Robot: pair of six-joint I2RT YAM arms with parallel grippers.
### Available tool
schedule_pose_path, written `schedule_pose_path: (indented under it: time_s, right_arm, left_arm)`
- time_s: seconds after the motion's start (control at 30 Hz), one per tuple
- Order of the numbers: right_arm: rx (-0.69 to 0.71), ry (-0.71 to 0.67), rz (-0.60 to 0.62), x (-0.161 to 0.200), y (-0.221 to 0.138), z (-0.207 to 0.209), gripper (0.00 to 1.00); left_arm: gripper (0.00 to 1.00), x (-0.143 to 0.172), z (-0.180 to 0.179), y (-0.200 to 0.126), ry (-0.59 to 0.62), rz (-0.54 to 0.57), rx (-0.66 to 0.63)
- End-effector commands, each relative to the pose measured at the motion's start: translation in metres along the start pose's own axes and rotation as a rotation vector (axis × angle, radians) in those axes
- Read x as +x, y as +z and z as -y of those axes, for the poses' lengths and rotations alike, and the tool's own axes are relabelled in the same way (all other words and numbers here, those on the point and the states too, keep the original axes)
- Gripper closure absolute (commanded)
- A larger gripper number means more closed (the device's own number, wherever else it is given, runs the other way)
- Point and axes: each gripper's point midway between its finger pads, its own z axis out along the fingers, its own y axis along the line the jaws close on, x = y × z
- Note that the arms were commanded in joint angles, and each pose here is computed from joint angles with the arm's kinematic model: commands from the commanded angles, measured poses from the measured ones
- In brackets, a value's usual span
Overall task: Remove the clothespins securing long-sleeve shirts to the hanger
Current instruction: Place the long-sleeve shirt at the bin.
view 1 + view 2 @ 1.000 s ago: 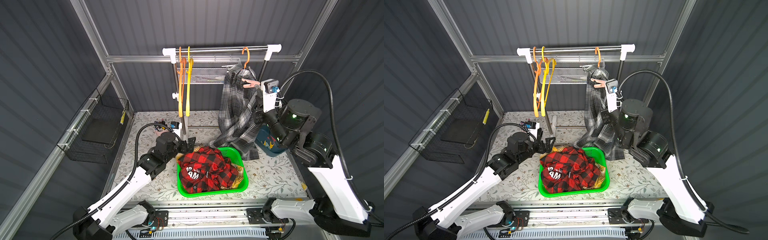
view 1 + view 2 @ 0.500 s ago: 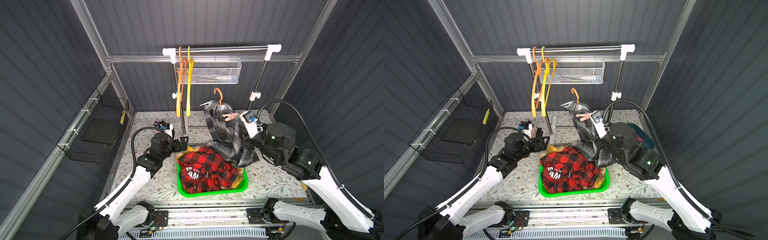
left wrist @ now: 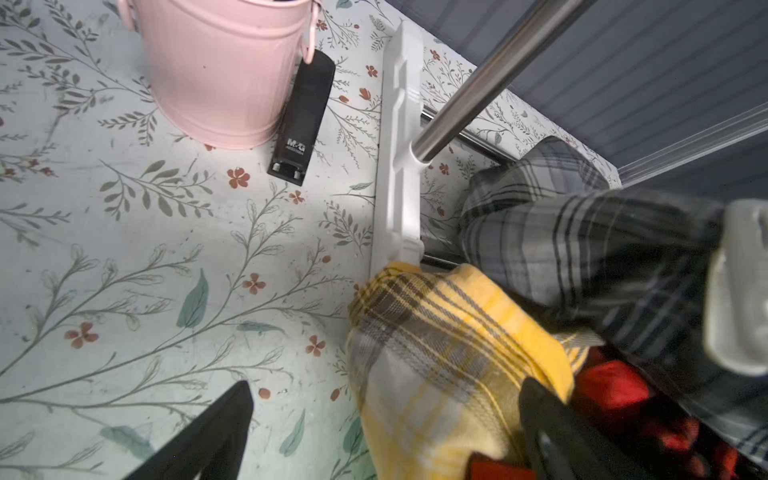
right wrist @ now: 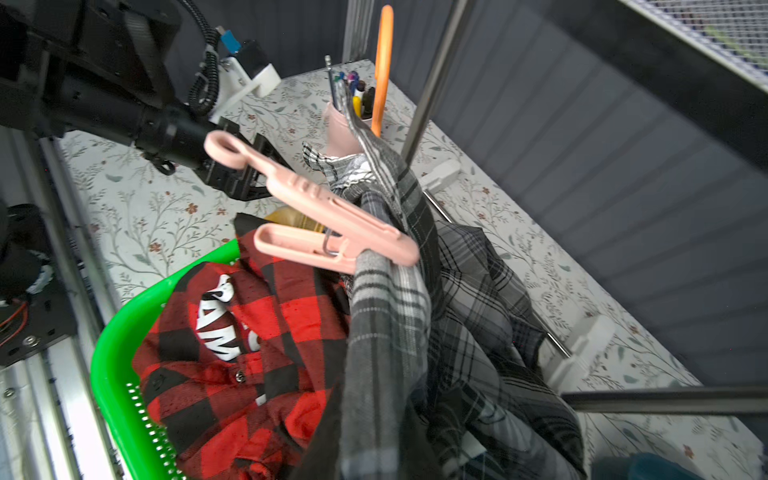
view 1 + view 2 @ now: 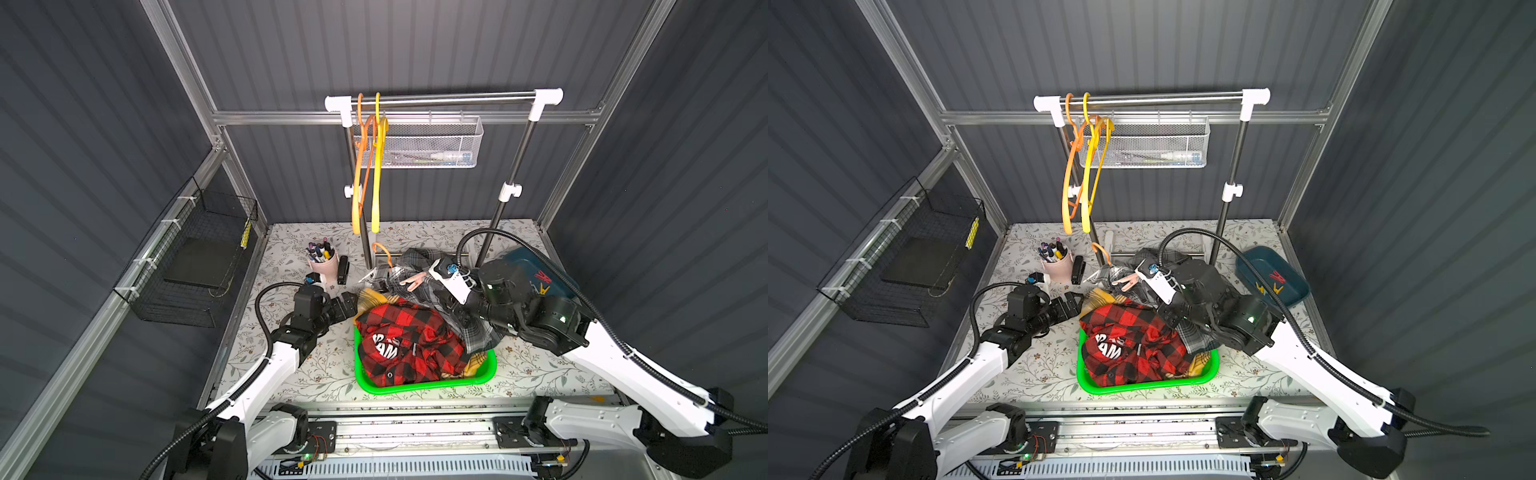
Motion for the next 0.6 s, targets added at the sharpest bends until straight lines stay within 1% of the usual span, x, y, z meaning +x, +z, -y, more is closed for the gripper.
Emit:
schedule_pose_path:
  time_s: [0.0,0.03,0.13,0.23,0.47,0.57]
  right_arm:
    - [-0.092,-0.018,0.184,-0.054,-0.023,-0.015,1.0]
    - [-0.117,-0.025,0.17,-0.056,-0.015,-0.022,1.0]
    - [-0.153,-0.051,0.193,-0.07,-0.016,-0.033,1.0]
    - [-0.165,-0.064,0.218,-0.082,-0.019,-0.037,1.0]
    - [-0.199,-0.071,0.298,-0.116,-0.035,-0.038,1.0]
    - [-0.228,-0.068,0.33,-0.131,-0.043,-0.041,1.0]
  left_arm:
    - [0.0,-0.007,0.005,-0.006,-0.034,0.042,0.047]
    - [0.0,-0.004,0.001,-0.004,-0.039,0.039,0.044]
    - [0.0,-0.002,-0.008,0.002,-0.069,0.029,0.027]
    - [0.0,-0.003,-0.01,0.009,-0.104,0.03,0.047]
    - [0.0,-0.013,-0.003,0.022,-0.122,0.044,0.103]
    - [0.0,-0.02,0.006,0.024,-0.118,0.061,0.148]
